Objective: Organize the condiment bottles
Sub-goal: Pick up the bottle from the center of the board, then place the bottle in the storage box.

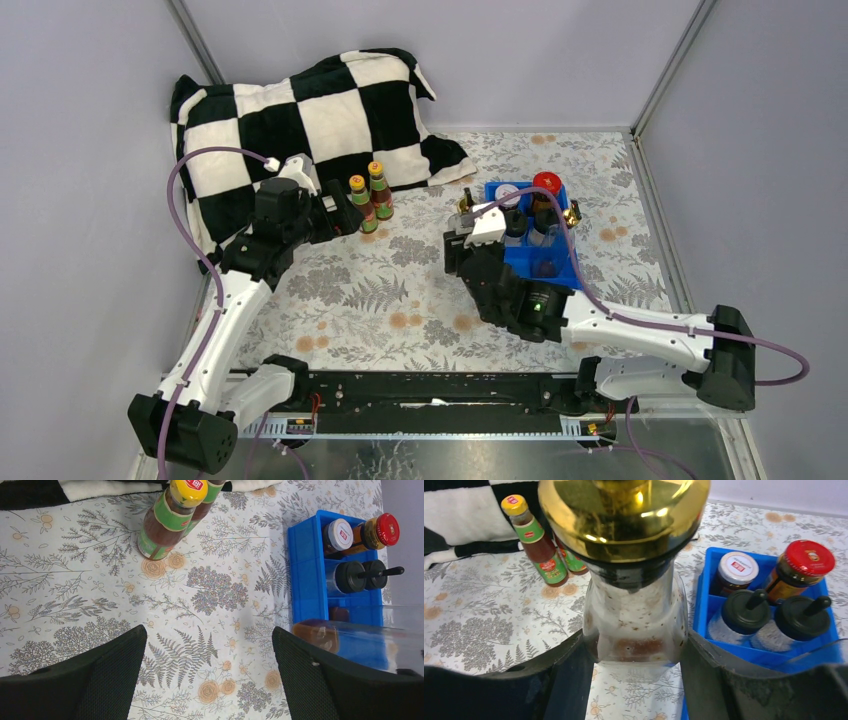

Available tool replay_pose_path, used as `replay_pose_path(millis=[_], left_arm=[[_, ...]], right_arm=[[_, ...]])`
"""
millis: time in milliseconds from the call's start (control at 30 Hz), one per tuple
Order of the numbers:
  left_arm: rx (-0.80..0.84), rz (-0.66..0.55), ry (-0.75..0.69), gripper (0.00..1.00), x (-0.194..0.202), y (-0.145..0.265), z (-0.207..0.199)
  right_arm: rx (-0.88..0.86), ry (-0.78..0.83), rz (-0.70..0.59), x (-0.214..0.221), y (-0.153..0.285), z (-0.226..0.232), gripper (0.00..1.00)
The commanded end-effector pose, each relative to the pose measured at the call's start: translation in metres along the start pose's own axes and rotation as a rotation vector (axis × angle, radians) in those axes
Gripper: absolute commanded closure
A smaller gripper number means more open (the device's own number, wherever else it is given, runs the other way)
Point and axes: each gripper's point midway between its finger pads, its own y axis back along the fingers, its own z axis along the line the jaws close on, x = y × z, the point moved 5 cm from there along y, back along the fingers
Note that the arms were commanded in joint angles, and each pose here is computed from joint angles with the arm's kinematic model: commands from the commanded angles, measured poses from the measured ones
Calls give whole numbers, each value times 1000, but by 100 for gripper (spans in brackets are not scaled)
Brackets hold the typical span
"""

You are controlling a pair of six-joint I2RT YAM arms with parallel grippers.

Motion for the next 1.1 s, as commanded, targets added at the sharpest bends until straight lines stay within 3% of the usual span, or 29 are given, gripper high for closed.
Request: replay_pose_path(millis=[0, 633, 1067], left_arm=[[20, -27, -20, 1, -5, -2, -4], [22, -25, -12, 1, -6, -2, -5], [17, -22, -11, 1, -4, -3, -4]], right_arm=[[28, -79, -80, -43, 7, -19, 54], [154, -78, -53, -64, 7, -104, 52], [178, -78, 24, -25, -11, -120, 51]])
